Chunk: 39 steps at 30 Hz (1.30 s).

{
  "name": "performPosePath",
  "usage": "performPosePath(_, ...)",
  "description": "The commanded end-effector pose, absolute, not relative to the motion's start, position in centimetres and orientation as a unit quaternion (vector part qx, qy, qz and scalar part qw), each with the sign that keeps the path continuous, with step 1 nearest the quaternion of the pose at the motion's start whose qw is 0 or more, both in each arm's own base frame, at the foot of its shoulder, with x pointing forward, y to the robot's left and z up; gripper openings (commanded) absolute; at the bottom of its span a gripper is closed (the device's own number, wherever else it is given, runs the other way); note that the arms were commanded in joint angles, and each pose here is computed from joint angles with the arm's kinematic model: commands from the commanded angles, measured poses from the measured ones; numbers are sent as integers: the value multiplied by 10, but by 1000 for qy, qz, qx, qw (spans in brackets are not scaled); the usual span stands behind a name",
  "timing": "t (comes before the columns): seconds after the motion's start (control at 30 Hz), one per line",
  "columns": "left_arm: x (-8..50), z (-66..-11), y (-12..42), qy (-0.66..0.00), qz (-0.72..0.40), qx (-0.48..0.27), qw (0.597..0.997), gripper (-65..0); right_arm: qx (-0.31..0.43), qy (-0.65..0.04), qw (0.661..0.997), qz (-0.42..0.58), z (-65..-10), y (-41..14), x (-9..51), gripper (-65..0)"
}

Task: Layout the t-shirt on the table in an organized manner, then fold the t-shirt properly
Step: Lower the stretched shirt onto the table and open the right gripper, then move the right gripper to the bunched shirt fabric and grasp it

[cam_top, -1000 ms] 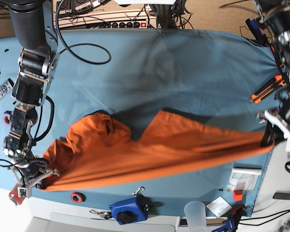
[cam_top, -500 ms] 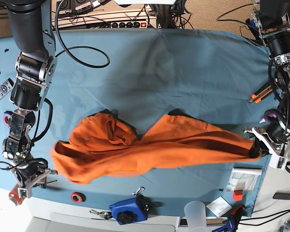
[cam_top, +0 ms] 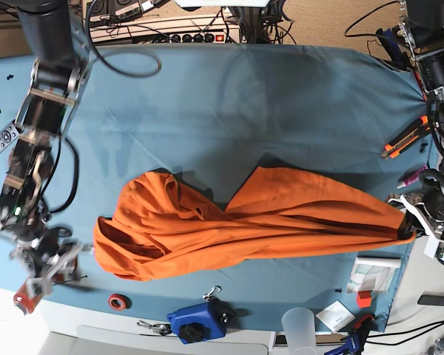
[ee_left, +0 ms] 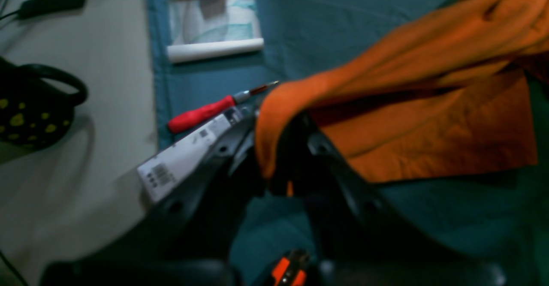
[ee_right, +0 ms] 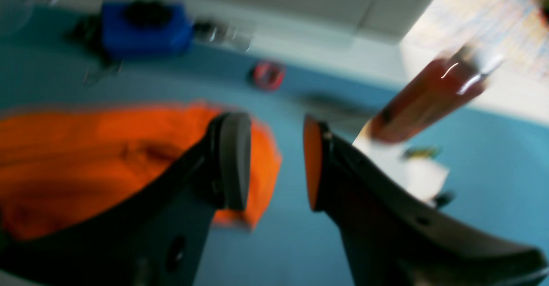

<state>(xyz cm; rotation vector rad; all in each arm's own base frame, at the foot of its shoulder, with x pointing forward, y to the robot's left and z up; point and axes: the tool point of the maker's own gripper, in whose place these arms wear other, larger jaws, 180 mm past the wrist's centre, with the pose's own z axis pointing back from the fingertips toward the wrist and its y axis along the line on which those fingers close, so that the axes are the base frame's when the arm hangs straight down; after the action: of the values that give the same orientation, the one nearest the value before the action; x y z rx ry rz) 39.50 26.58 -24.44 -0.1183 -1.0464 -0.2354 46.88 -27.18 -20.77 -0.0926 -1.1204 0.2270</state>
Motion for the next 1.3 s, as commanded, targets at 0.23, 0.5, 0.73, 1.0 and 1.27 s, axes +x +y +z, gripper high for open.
performPosePath(0.23,402,-218,277,-528,-116,-40,840,-650,-4,-462,881,103,-296,-251,421,-433)
performPosePath(0.5,402,-218,277,-527,-117,-40,841,-650,14,-410,910,62,-371,-226,372,-433)
performPosePath(0.73,402,-218,277,-527,-117,-40,841,-650,33,-428,902,37,-385,-200,364,-433)
performPosePath(1.0,402,-217,276,-528,-116,-42,840,-650,35,-439,898,21,-383,-198,368,-433)
performPosePath(1.27,402,-215,272,-533,-115,-56,837,-650,48,-425,904,11,-396,-196,364,-650)
